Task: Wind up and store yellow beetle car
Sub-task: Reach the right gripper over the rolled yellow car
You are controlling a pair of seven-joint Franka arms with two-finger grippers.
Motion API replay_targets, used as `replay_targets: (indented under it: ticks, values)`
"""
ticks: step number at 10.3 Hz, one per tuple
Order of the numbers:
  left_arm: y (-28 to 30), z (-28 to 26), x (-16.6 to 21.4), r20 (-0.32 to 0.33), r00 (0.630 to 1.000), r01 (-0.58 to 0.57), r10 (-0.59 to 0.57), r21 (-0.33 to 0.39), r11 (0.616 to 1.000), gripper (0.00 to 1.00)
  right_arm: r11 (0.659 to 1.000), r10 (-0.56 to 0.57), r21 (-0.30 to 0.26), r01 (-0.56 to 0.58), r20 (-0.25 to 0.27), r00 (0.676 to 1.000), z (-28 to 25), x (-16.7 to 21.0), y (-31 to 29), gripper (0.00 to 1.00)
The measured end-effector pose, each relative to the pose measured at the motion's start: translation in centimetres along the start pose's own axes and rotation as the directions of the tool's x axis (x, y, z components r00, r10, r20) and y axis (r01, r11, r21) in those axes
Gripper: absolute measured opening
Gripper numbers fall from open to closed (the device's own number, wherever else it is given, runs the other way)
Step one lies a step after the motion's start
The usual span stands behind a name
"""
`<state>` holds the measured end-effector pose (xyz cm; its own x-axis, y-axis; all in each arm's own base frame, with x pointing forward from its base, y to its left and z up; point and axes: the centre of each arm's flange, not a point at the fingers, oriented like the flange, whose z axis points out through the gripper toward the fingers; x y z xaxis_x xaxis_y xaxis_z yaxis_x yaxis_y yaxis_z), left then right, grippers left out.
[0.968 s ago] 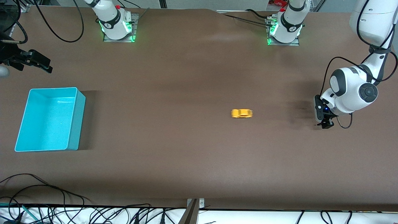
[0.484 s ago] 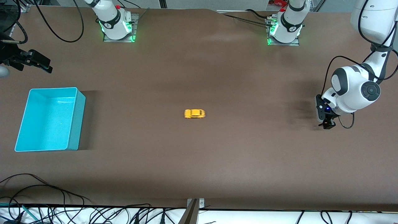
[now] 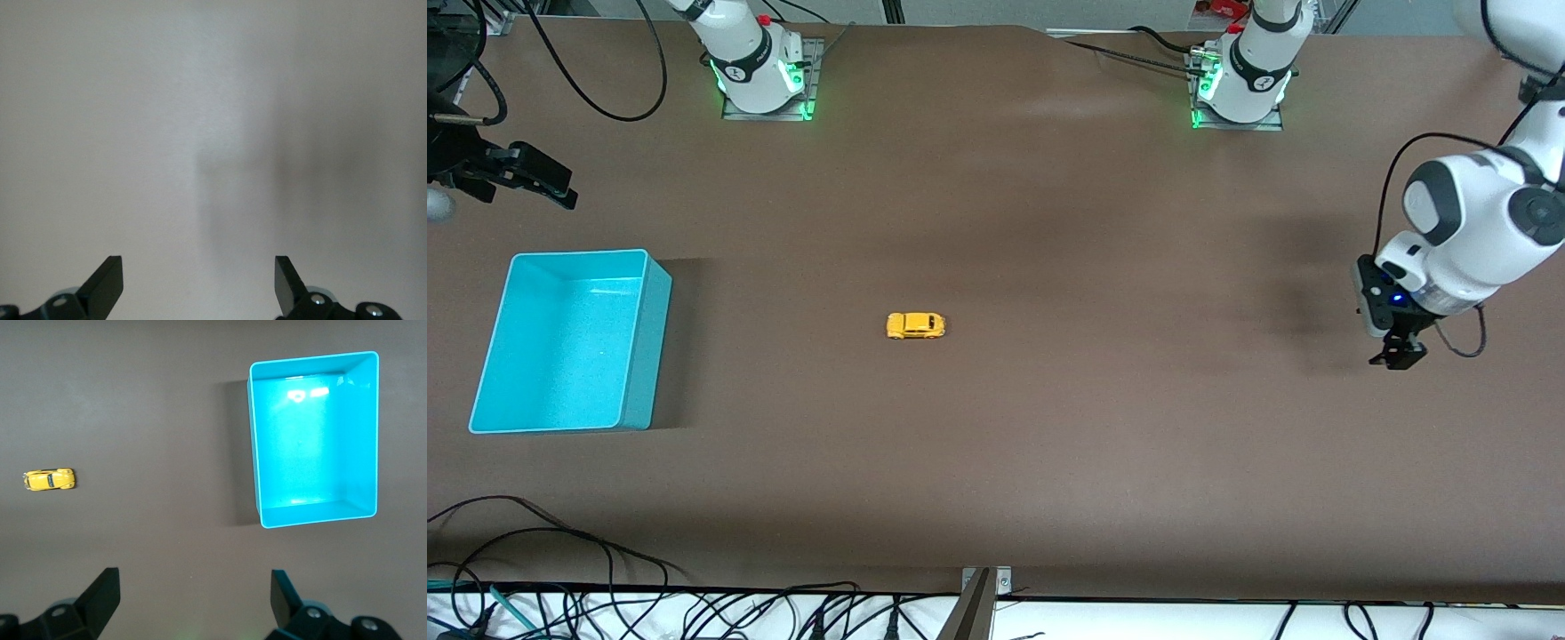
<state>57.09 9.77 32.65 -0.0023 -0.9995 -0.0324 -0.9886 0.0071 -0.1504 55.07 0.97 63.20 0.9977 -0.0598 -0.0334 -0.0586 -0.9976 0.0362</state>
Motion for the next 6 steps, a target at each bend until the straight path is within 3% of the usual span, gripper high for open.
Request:
replay_targets:
  ticks: [4, 6]
  values:
    - [-0.1, -9.5, 3.3, -0.021, 0.998, -0.053, 0.054, 0.064, 0.997, 1.00, 1.000, -0.003, 0.000, 0.003, 0.005, 1.000, 0.3, 0.2, -0.2, 1.00]
    - [0.2, -13.3, 3.9, -0.045, 0.999, 0.029, -0.028, 0.021, 0.999, 1.00, 1.000, 0.011, 0.002, -0.011, -0.002, 1.000, 1.0, 0.9, -1.2, 1.00]
